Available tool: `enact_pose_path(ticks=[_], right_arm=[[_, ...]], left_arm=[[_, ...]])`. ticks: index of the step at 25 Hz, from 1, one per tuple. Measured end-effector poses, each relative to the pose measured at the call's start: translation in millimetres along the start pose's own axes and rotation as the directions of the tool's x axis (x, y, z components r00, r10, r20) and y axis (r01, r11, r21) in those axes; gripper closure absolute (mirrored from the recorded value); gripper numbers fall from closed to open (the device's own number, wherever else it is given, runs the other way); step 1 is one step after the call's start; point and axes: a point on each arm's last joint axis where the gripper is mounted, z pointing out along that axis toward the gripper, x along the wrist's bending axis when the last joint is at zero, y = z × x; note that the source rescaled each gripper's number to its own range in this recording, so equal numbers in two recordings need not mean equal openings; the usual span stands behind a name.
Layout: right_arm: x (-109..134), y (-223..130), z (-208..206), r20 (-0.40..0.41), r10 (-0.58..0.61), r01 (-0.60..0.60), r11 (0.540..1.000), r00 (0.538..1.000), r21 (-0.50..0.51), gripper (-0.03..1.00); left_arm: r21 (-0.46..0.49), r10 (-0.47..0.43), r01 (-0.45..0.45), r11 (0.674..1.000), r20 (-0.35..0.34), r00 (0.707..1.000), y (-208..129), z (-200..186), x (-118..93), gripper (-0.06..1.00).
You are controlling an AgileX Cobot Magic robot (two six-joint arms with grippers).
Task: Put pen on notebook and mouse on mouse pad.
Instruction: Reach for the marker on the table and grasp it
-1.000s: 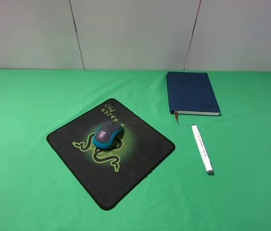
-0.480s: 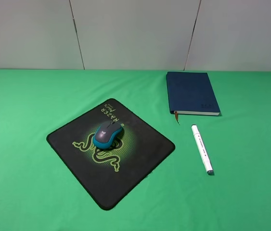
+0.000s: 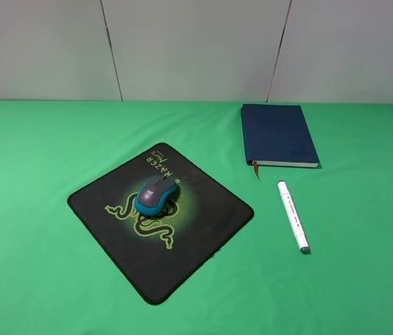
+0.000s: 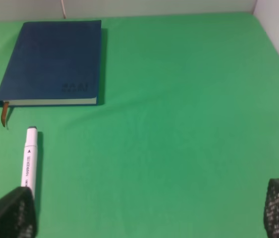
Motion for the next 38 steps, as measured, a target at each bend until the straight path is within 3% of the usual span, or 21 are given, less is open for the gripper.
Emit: enact_pose_path(ticks=[24,29,32,38], right_arm=[[0.0,1.2,-1.4,0.0,0.0,0.0,1.0,1.0,0.0,-0.03],[-0.2,32.1,-5.1,-0.002,0.0,0.001,0.999,1.0,0.037,-0.03],[1.3,59.2,1.1,-0.048,-0.012,0.015,0.998,0.999,0.064,-0.03],[15.5,92.3,50.1,-0.185,-0.078,0.119,0.969,0.98,0.218,-0.03]], left_arm=[[-0.001,0.001,-0.001,1.0,0.001,1.0,0.1,0.0,-0.1,-0.06],[-0.001,0.001,-0.001,1.0,0.001,1.0,0.1,0.0,-0.1,-0.06],[-0.002,0.001,-0.001,1.0,0.001,1.0,0.2,0.0,-0.1,-0.06],[-0.002,0.001,-0.001,1.0,0.001,1.0,0.2,0.0,-0.1,-0.06]])
